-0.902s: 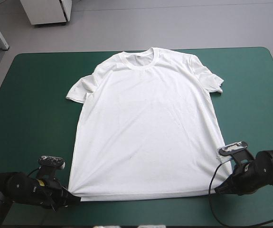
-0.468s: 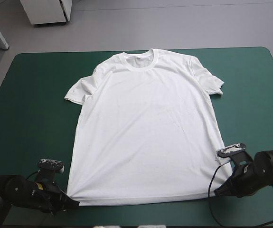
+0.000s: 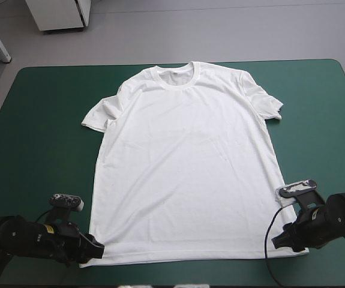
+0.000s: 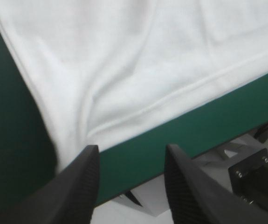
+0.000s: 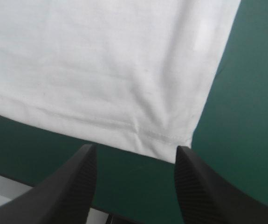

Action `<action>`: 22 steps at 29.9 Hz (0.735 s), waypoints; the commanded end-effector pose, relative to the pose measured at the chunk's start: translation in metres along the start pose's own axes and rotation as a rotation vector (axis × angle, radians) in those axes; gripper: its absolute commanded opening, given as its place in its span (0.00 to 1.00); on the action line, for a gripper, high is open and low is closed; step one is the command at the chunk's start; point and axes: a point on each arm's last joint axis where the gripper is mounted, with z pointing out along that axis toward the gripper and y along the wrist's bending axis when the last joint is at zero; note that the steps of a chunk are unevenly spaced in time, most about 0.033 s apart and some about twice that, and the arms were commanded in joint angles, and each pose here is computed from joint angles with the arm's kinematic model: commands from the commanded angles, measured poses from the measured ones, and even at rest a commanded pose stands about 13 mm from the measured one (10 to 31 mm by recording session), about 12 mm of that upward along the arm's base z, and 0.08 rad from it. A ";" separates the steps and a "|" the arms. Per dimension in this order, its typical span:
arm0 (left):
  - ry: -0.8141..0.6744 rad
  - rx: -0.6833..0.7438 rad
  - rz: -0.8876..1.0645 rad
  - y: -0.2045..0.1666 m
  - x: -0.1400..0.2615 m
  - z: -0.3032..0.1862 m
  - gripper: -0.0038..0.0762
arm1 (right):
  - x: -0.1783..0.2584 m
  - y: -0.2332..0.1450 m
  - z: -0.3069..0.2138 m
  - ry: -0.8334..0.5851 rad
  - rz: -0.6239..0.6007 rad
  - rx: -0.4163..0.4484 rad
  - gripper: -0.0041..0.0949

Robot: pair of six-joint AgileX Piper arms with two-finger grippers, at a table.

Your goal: Fold the cloth

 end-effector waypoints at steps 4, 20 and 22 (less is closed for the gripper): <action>-0.346 -0.135 0.050 -0.006 -0.065 -0.050 0.48 | -0.044 -0.012 -0.034 -0.277 0.057 0.124 0.55; -0.275 -0.295 0.124 0.036 -0.231 -0.002 0.53 | -0.200 -0.039 -0.034 -0.312 -0.007 0.194 0.55; -0.264 -0.315 0.129 0.043 -0.240 0.007 0.53 | -0.207 -0.041 -0.032 -0.322 -0.016 0.197 0.55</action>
